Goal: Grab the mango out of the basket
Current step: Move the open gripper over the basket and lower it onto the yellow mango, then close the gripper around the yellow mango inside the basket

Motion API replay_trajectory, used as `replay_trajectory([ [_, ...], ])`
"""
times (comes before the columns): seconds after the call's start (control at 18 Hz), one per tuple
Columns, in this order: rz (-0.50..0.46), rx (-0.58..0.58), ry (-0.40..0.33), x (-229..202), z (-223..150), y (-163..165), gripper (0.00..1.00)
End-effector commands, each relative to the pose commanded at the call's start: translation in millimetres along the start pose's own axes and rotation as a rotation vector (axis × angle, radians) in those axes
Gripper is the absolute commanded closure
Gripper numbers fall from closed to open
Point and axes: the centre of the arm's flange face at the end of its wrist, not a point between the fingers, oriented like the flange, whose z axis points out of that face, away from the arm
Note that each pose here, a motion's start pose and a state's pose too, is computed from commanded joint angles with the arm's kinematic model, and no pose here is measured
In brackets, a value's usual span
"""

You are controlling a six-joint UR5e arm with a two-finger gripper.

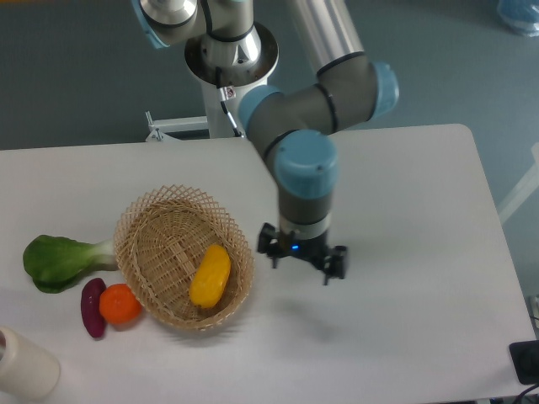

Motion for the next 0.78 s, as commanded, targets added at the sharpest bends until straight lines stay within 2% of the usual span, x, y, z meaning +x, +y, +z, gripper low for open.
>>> replay_trajectory([
  [0.44, 0.019, -0.04, 0.042, 60, 28, -18, 0.0],
  [0.78, 0.009, -0.063, 0.054, 65, 43, -20, 0.0],
])
